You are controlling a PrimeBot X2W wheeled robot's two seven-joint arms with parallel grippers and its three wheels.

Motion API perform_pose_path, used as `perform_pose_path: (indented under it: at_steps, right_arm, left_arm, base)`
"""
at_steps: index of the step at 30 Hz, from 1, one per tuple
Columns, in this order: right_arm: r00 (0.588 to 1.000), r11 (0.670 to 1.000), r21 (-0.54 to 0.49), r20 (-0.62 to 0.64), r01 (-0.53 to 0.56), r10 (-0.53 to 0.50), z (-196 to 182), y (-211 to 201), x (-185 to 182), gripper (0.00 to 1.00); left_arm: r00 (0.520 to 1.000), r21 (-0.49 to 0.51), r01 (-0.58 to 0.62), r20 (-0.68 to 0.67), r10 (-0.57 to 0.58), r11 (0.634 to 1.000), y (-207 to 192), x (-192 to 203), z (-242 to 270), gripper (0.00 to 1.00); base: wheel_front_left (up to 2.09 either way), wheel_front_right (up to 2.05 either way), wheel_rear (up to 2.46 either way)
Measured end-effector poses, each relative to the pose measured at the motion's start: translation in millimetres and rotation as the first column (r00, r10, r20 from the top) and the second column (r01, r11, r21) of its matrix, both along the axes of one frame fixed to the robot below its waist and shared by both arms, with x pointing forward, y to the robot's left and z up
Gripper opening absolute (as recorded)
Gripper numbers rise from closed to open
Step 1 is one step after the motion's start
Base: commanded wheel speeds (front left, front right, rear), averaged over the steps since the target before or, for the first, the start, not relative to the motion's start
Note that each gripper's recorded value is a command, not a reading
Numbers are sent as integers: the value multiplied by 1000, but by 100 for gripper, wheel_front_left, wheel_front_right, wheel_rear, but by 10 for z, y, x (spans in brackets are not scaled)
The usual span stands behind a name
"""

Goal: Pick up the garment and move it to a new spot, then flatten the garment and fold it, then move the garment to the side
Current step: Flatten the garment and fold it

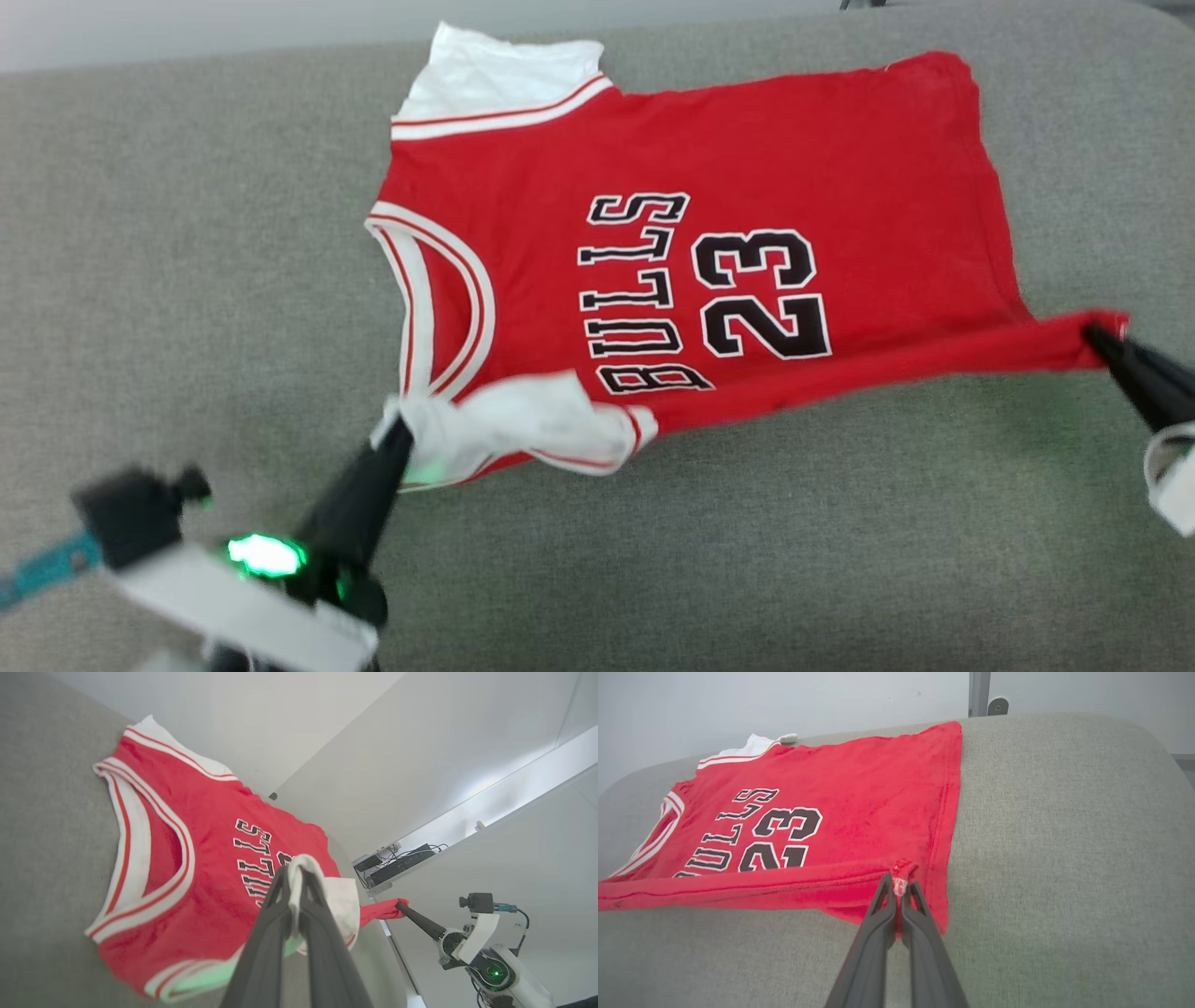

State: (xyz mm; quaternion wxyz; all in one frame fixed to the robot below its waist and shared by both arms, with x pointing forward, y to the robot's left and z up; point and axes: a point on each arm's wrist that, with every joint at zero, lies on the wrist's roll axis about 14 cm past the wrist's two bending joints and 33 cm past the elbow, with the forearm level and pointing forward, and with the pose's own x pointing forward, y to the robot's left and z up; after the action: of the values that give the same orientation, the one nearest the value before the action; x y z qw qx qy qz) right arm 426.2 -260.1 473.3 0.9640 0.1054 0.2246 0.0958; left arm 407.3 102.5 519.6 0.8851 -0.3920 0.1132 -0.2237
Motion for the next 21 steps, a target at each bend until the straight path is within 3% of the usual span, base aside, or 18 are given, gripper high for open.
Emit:
perform_pose_path:
  at_steps: [9, 20, 21]
  right_arm:
    - [1000, 998, -66, -21, 8, -10, -28, 14, 538, 0]
    - [992, 988, -151, -120, 15, -34, -473, -10, 821, 0]
    - [991, 988, -154, -129, 16, -36, -518, -13, 815, 0]
  left_arm:
    - [998, 78, -15, 60, 10, 997, 18, 796, 18, 0]
    - [998, 284, 13, -57, 3, 959, 44, 1311, -689, 0]
    - [998, 311, 19, -68, 2, 950, 52, 1314, -766, 5]
  base:
    - [0, 0, 0]
    - [0, 0, 0]
    - [0, 0, 0]
